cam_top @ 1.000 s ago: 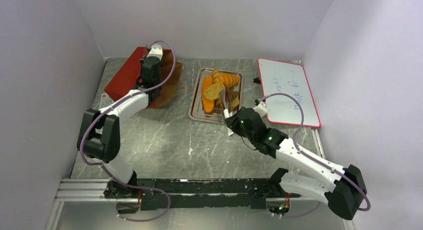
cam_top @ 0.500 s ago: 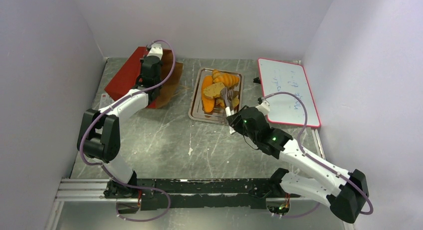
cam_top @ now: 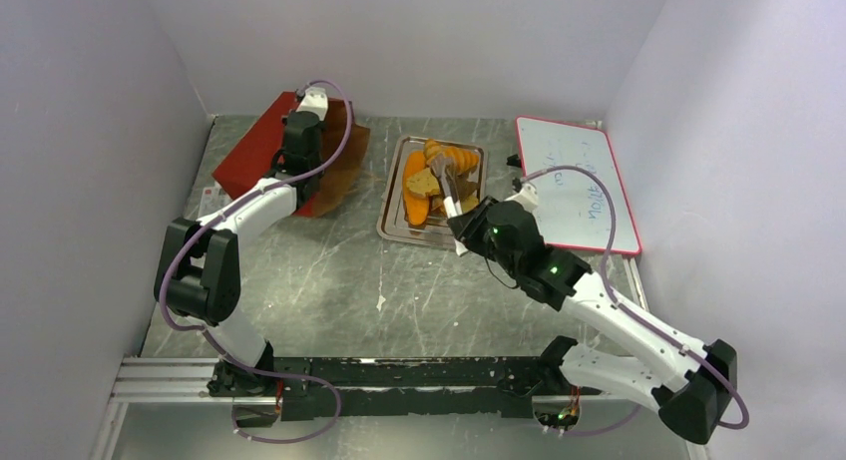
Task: Take the fake bread out of the paper bag
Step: Place the fake bread in the container, then place the clamp on the paper bag.
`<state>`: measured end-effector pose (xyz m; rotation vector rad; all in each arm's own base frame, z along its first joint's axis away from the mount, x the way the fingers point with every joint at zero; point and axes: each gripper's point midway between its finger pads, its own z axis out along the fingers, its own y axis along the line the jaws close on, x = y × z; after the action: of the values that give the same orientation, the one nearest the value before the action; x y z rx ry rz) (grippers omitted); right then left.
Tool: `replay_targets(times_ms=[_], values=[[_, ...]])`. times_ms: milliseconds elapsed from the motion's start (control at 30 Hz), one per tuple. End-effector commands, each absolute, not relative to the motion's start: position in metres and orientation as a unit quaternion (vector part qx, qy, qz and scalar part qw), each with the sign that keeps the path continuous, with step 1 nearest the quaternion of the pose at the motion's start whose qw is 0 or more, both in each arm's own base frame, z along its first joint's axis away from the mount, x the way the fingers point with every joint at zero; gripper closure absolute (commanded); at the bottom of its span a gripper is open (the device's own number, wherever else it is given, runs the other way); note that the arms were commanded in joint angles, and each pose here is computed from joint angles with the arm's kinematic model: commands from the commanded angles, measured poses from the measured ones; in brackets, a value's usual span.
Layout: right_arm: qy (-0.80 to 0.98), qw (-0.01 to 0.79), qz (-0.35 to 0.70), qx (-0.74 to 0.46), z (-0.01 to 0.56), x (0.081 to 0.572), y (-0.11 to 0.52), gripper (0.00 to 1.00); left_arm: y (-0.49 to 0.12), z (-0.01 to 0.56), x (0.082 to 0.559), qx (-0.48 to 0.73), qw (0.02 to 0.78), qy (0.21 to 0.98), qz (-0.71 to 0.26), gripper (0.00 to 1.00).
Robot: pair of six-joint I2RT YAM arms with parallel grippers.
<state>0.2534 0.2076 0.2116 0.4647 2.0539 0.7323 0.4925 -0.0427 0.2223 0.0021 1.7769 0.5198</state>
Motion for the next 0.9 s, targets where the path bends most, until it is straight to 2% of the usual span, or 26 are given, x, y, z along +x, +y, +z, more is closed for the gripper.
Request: replay_targets(times_ms=[0, 467, 867], values=[[0.806, 0.465, 0.337, 0.144, 0.248, 0.264, 0.233, 0.73, -0.053, 0.251, 0.494, 0.015, 0.645, 0.741, 0.185, 0.93], [0.814, 0.424, 0.396, 0.03, 0.24, 0.271, 0.359, 0.76, -0.064, 0.253, 0.475, 0.064, 0.673, 0.721, 0.152, 0.93], [0.833, 0.39, 0.392, -0.01, 0.168, 0.314, 0.453, 0.76, -0.066, 0.258, 0.454, 0.086, 0.693, 0.703, 0.136, 0.93]])
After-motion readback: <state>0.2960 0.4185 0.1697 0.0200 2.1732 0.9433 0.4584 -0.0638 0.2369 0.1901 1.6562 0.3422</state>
